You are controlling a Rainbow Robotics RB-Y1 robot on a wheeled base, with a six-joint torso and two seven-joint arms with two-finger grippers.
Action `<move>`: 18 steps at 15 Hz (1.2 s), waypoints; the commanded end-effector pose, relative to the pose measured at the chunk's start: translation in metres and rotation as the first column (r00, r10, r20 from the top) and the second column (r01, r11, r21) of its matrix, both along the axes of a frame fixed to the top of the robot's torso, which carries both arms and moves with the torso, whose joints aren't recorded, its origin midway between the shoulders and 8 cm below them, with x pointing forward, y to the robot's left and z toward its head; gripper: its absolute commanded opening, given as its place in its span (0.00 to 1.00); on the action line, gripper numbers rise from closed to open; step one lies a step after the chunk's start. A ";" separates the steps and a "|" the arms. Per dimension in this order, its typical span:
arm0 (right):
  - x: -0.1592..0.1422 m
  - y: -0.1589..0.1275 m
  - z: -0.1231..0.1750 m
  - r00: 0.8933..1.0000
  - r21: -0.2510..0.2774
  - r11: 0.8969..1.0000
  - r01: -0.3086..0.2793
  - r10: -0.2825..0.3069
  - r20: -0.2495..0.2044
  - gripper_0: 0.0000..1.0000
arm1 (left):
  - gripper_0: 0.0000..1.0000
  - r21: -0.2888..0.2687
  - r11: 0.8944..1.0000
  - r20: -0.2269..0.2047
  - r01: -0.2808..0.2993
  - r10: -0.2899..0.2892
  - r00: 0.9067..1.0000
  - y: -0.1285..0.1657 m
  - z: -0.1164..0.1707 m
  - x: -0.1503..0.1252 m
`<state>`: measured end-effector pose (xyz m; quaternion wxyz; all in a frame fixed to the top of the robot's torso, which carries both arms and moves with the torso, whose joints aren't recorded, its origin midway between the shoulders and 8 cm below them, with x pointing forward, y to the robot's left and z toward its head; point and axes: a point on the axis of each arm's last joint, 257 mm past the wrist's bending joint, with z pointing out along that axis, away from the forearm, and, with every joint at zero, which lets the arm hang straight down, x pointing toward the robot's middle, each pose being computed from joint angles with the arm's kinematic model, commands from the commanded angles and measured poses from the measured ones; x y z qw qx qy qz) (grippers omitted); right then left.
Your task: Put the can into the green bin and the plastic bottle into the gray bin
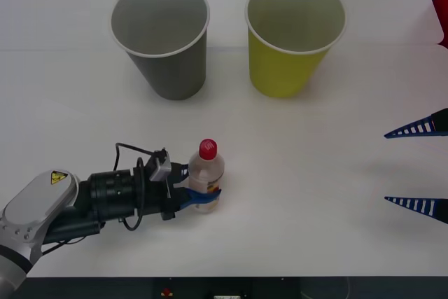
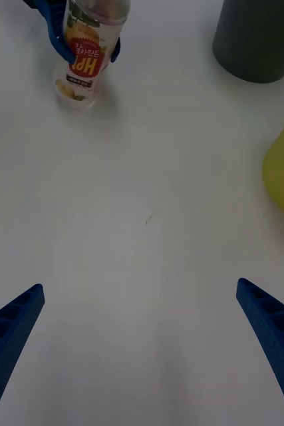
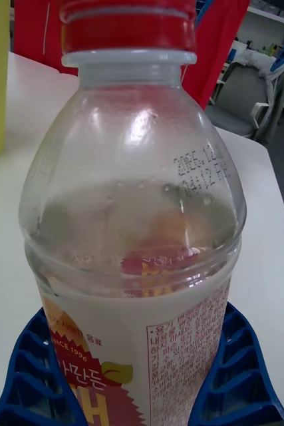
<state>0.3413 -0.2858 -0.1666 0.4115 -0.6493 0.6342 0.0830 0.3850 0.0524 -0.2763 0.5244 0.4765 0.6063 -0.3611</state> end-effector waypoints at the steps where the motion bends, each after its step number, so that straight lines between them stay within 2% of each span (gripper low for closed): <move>1: 0.000 0.000 0.000 1.000 0.000 1.000 0.000 0.000 0.000 1.00 | 0.00 -0.004 1.000 0.011 0.017 -0.017 1.000 0.003 0.007 -0.001; 5: 0.000 0.000 0.000 1.000 0.000 1.000 0.000 0.000 0.000 1.00 | 0.00 0.042 0.999 0.024 0.020 -0.021 0.999 0.040 0.017 -0.006; 7: 0.000 0.000 0.000 1.000 0.000 1.000 0.000 0.000 0.000 1.00 | 0.00 0.059 0.998 -0.024 0.019 -0.018 1.000 0.062 0.031 -0.020; 9: 0.000 0.000 0.000 1.000 0.000 1.000 0.000 0.000 0.000 1.00 | 0.00 0.069 0.998 -0.055 -0.004 0.008 0.998 0.077 0.052 -0.029; 11: 0.000 0.000 0.000 1.000 0.000 1.000 0.000 0.000 0.000 1.00 | 0.00 0.110 0.993 -0.048 -0.047 0.053 0.997 0.088 0.069 -0.031; 14: 0.000 0.000 0.000 1.000 0.000 1.000 0.000 0.000 0.000 1.00 | 0.00 0.149 0.983 -0.078 -0.109 0.122 0.989 0.099 0.098 -0.042; 17: 0.000 0.000 0.000 1.000 0.000 1.000 0.000 0.000 0.000 1.00 | 0.00 0.169 0.975 -0.132 -0.141 0.165 0.977 0.112 0.128 -0.050; 18: 0.000 0.000 0.000 1.000 0.000 1.000 0.000 0.000 0.000 1.00 | 0.00 0.186 0.969 -0.139 -0.160 0.187 0.972 0.116 0.140 -0.049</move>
